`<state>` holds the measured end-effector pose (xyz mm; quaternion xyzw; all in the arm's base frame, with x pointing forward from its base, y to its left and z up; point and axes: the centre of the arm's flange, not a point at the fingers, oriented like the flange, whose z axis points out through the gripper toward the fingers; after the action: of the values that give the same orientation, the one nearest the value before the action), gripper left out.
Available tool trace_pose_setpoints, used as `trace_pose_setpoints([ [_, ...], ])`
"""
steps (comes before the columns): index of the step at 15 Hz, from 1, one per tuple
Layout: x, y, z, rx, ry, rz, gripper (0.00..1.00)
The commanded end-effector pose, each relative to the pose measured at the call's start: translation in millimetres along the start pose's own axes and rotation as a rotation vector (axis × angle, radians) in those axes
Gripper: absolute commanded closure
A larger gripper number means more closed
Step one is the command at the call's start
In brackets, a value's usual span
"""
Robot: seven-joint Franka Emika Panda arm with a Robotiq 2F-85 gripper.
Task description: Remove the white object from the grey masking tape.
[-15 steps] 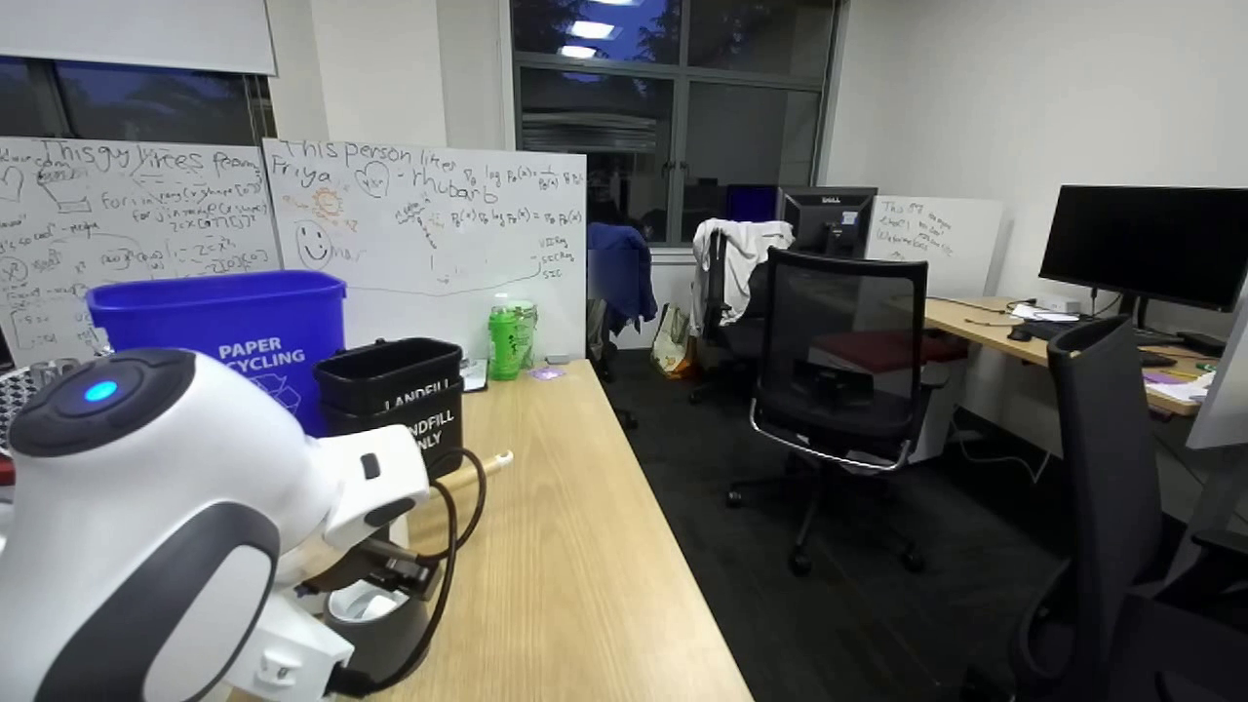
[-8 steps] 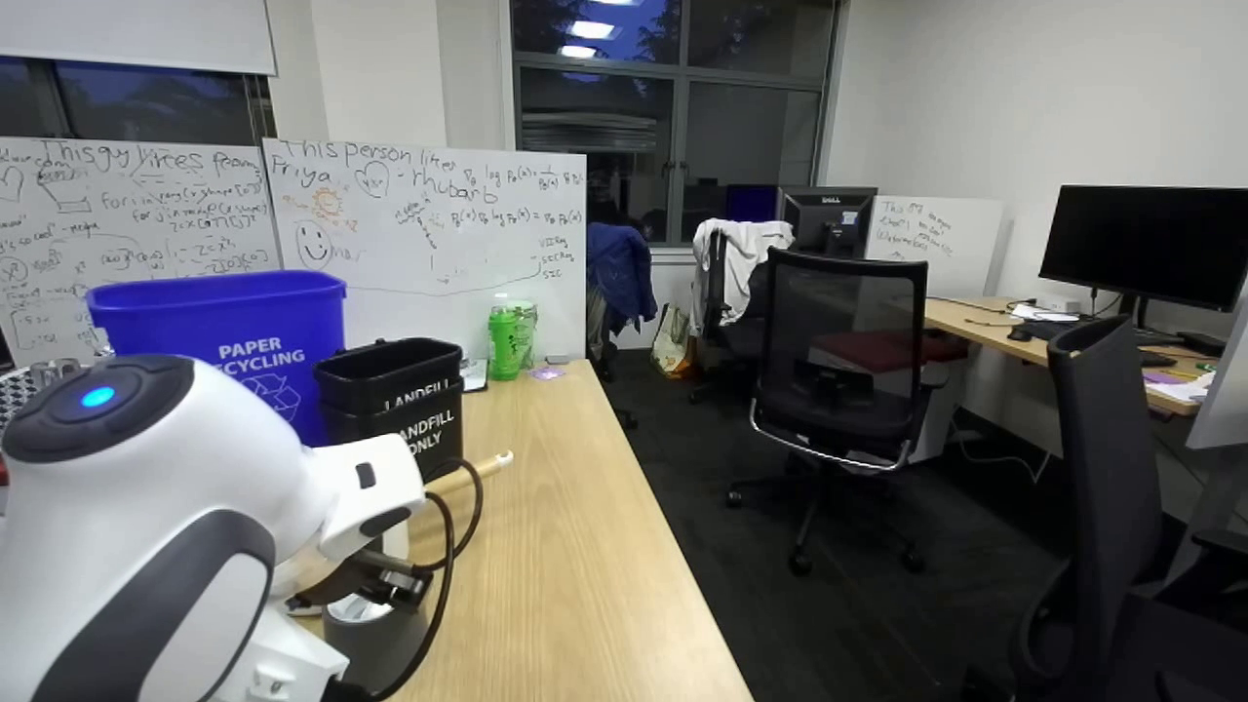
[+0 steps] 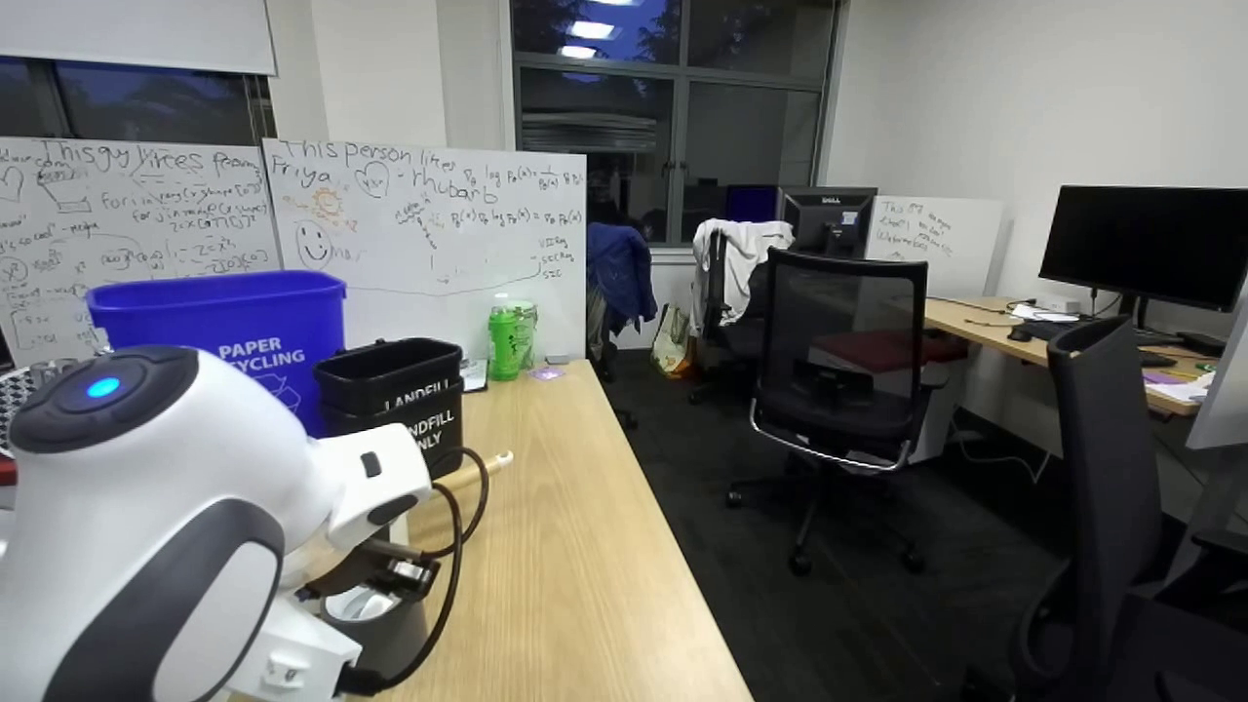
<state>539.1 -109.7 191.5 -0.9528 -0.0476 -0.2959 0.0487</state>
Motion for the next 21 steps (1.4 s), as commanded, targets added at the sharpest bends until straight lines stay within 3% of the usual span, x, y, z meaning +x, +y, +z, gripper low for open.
trace_pose_setpoints([
  [1,2.0,4.8,-7.7,-0.003,-0.023,-0.036,0.74],
  [3,1.9,5.7,-7.6,-0.005,-0.024,-0.041,0.77],
  [4,2.2,6.1,-7.2,-0.008,-0.022,-0.042,0.89],
  [5,2.4,6.7,-7.0,-0.011,-0.02,-0.043,0.95],
  [7,3.4,8.0,-7.0,-0.019,-0.017,-0.044,1.0],
  [14,5.0,12.0,-9.2,-0.038,-0.017,-0.04,0.99],
  [21,28.5,19.9,-21.7,-0.096,-0.004,0.018,0.99],
])
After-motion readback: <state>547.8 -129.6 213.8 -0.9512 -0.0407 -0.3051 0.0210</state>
